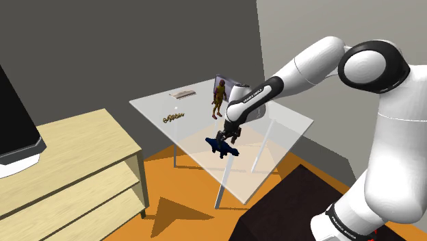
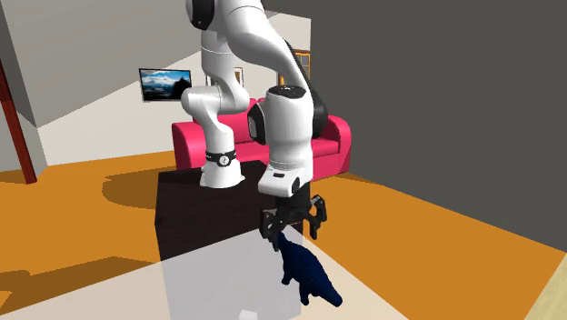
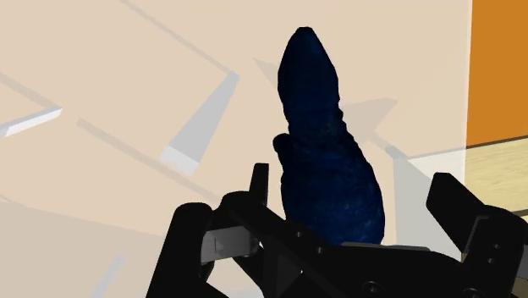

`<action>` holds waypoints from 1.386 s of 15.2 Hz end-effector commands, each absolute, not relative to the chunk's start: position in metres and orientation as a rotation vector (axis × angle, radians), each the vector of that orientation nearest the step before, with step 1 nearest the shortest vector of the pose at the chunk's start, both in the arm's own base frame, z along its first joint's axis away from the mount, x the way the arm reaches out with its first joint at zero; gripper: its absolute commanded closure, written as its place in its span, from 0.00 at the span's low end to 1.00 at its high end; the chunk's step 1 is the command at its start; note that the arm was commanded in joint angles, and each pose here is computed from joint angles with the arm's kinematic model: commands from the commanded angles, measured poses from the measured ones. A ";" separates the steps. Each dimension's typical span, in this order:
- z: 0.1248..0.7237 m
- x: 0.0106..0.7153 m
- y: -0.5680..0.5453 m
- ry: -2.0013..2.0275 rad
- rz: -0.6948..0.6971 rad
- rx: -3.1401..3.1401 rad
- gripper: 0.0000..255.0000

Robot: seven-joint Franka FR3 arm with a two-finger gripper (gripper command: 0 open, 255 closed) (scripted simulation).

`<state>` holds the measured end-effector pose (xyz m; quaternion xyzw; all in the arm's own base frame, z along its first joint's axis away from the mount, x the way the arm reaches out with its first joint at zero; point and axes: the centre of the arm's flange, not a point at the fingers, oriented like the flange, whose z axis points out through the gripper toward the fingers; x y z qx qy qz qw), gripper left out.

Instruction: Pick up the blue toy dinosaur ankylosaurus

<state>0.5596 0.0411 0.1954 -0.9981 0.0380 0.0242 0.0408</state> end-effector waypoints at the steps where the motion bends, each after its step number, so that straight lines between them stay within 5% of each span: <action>1: 0.184 0.561 0.040 0.117 0.075 -3.056 0.00; 7: 0.160 0.561 0.040 0.117 0.075 -3.056 0.00; 8: 0.160 0.561 0.040 0.117 0.075 -3.056 1.00; 21: 0.181 0.561 0.040 0.117 0.075 -3.056 1.00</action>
